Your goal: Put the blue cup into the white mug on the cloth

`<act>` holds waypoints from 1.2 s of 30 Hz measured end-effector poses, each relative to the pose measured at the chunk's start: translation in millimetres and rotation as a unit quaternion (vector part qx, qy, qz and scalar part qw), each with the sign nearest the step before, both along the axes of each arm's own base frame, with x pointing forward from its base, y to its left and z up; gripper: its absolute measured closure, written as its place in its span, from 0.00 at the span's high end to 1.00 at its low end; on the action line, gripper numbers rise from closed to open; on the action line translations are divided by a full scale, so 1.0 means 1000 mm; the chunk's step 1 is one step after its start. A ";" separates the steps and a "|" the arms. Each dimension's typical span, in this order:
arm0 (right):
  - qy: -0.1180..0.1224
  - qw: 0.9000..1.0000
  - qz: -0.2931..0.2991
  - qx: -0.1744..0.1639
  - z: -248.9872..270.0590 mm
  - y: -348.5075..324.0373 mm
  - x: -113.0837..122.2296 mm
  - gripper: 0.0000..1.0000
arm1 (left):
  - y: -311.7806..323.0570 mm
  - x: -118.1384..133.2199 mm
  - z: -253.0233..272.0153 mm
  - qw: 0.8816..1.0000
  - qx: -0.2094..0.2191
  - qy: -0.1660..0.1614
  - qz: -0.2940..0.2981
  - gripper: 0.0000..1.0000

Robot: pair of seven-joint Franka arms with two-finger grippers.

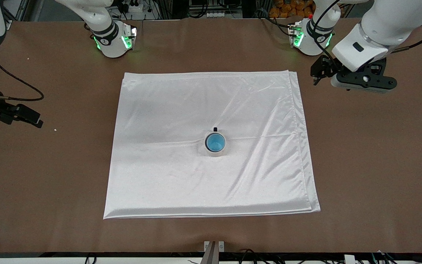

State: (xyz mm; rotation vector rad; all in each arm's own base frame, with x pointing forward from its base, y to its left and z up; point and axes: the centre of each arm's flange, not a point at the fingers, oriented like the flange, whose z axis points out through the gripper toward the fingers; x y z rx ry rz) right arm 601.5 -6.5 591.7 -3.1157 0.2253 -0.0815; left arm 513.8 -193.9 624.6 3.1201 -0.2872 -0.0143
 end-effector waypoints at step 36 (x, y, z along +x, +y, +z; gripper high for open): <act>0.000 1.000 0.002 0.000 0.000 0.001 0.000 1.00 | 0.067 0.016 -0.014 1.000 0.004 0.016 0.003 1.00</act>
